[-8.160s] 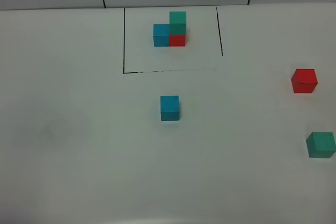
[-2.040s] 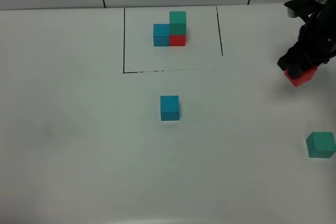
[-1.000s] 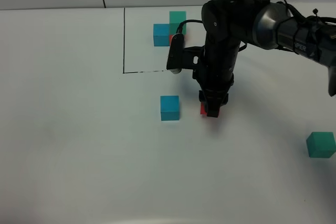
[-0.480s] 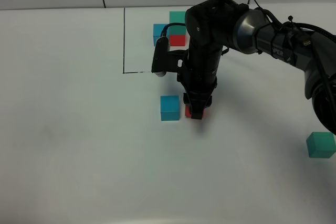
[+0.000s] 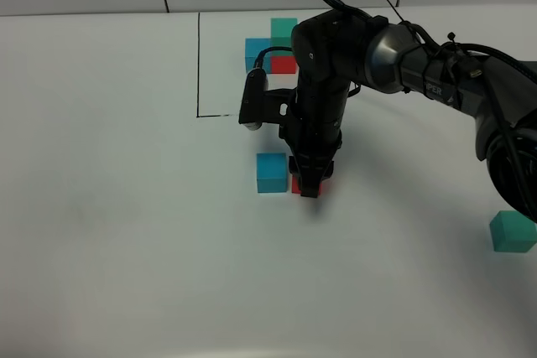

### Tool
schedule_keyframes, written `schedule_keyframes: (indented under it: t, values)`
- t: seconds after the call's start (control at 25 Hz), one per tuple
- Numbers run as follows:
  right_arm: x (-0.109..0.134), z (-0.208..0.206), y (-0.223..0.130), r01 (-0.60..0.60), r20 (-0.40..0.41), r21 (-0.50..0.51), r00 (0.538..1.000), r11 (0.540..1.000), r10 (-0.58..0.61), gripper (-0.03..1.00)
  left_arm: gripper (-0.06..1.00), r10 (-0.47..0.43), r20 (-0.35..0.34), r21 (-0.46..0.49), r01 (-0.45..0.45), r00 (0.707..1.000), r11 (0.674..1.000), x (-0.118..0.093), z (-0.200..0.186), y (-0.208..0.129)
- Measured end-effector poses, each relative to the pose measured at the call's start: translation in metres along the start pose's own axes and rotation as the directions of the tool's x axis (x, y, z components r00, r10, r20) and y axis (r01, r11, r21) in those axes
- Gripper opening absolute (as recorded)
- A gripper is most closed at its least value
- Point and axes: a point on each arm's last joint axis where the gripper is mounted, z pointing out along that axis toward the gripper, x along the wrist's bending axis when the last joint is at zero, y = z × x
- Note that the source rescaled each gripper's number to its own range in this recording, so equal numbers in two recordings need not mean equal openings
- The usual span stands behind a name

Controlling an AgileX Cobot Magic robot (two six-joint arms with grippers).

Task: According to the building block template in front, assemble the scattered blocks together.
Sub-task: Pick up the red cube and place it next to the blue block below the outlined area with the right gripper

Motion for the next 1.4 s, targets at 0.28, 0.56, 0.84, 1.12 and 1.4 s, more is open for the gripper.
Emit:
schedule_keyframes:
  t: [0.28, 0.56, 0.84, 1.12, 1.4]
  values:
    - [0.0023, 0.0014, 0.0039, 0.021, 0.014, 0.006, 1.000, 1.000, -0.021, 0.01, 0.98, 0.000, 0.000, 0.000, 0.000, 1.000, 1.000, 0.0000, 0.0000, 0.0000]
    - [0.0029, 0.0015, 0.0059, 0.046, 0.024, 0.003, 0.999, 0.999, -0.046, 0.01, 0.98, 0.000, 0.000, 0.000, 0.000, 1.000, 1.000, 0.0000, 0.0000, 0.0000]
    - [0.0038, 0.0024, 0.0070, 0.062, 0.027, 0.007, 0.998, 0.998, -0.062, 0.01, 0.98, 0.000, 0.000, 0.000, 0.000, 1.000, 1.000, 0.0000, 0.0000, 0.0000]
    - [0.0042, 0.0025, 0.0074, 0.102, 0.025, 0.012, 0.994, 0.995, -0.102, 0.01, 0.98, 0.000, 0.000, 0.000, 0.000, 1.000, 1.000, 0.0000, 0.0000, 0.0000]
    - [0.0046, 0.0029, 0.0076, 0.117, 0.024, 0.014, 0.993, 0.993, -0.117, 0.01, 0.98, 0.000, 0.000, 0.000, 0.000, 1.000, 1.000, 0.0000, 0.0000, 0.0000]
